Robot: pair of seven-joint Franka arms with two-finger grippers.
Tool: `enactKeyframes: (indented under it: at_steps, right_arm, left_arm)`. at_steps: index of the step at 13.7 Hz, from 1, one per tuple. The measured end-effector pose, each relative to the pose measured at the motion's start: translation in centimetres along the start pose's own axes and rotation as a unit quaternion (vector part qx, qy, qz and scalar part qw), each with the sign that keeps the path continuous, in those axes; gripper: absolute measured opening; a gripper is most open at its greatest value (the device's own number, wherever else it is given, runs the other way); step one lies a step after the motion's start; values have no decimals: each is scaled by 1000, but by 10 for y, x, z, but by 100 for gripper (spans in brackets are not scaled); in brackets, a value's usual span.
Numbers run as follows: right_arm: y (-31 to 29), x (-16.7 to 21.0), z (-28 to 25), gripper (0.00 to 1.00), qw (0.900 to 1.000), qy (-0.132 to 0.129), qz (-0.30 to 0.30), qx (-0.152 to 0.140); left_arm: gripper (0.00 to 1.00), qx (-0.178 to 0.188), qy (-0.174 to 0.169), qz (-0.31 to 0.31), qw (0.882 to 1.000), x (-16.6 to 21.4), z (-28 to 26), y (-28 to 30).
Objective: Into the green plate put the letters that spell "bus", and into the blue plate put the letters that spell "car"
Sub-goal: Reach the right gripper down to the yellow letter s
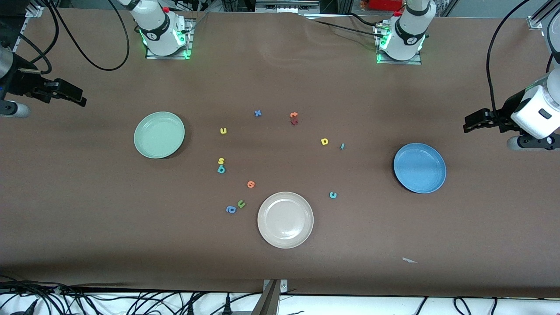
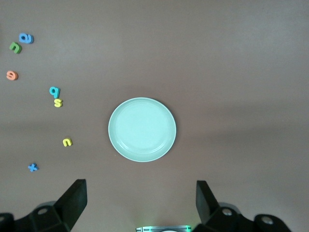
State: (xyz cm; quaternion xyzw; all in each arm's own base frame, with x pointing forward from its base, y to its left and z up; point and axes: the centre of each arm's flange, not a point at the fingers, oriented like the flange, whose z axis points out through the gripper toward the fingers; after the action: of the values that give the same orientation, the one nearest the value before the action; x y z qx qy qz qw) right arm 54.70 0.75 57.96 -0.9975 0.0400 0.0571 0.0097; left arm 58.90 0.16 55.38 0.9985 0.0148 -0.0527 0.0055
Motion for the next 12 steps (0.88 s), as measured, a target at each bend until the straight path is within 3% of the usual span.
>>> enactKeyframes:
  at_steps: [4, 12]
  right_arm:
    - [-60, 11, 32, 100, 999, -13, -30, -6]
    - [-212, 27, 168, 100, 999, 11, 32, -8]
  left_arm:
    - [100, 0, 0, 0, 1000, 0, 0, 0]
    - [100, 0, -1, 0, 1000, 0, 1, 0]
